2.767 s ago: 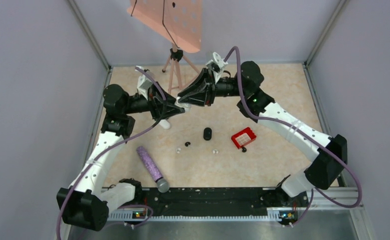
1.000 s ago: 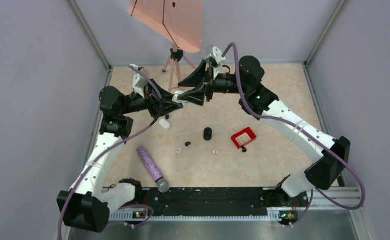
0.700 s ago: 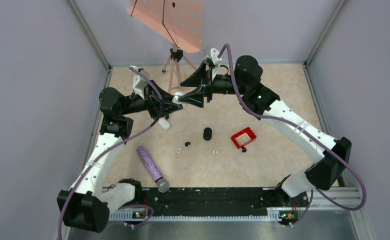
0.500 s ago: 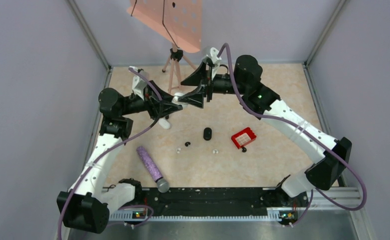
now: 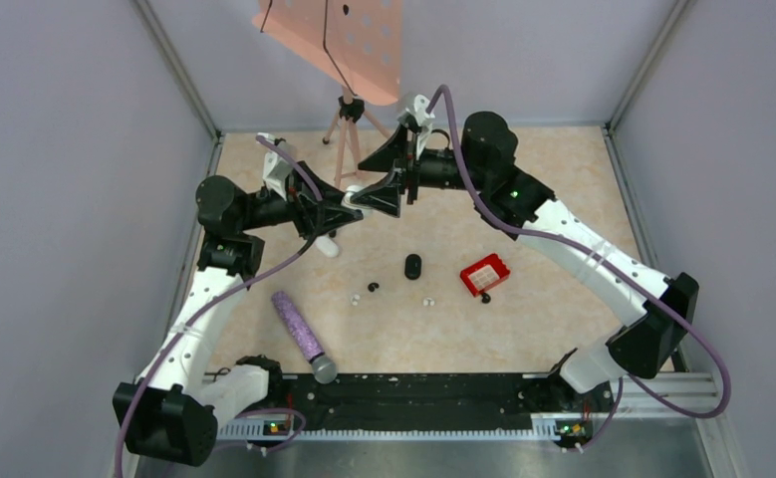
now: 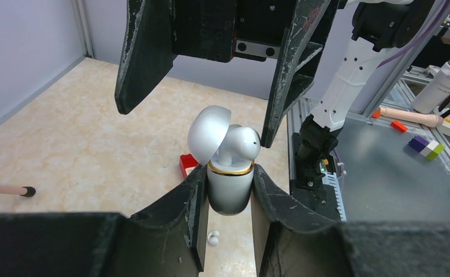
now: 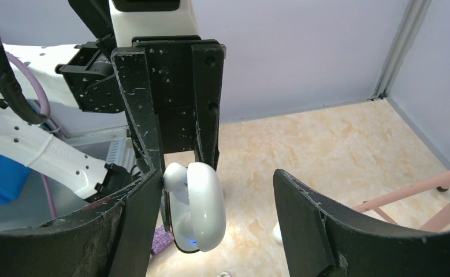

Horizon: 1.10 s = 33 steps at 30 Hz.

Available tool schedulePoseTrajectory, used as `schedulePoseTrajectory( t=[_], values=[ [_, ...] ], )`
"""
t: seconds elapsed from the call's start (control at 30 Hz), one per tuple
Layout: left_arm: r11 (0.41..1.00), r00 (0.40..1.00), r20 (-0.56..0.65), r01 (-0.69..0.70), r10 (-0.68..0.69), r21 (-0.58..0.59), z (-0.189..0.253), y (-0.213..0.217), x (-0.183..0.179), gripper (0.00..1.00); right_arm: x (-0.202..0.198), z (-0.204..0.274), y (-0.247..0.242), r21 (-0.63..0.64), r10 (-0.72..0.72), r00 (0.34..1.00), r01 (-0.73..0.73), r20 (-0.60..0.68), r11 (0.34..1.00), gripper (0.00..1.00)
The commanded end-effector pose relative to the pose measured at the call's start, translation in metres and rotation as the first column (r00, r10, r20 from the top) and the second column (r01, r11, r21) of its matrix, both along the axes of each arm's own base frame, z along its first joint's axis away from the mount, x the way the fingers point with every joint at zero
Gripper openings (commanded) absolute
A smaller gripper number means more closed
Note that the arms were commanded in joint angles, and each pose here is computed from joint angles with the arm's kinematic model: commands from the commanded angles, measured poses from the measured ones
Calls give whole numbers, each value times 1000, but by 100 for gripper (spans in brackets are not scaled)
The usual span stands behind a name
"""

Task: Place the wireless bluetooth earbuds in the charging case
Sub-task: Place the earbud in the charging case.

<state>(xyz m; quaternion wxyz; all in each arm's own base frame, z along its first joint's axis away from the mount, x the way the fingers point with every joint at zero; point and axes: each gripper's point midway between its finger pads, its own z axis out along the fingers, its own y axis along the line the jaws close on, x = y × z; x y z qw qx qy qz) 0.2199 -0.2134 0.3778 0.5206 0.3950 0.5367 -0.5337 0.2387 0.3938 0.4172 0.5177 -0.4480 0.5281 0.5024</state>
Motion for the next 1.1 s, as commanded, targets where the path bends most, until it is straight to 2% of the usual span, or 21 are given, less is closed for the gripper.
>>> schedulePoseTrajectory(
  t=[0.0, 1.07],
  values=[
    [1000, 997, 73, 17, -17, -2, 10, 0, -11, 0, 7, 17, 2, 28, -59, 998, 59, 19, 998, 70],
    [1000, 996, 86, 23, -24, 8, 5, 1, -16, 0, 5, -14, -13, -91, -93, 996, 94, 14, 991, 72]
  ],
)
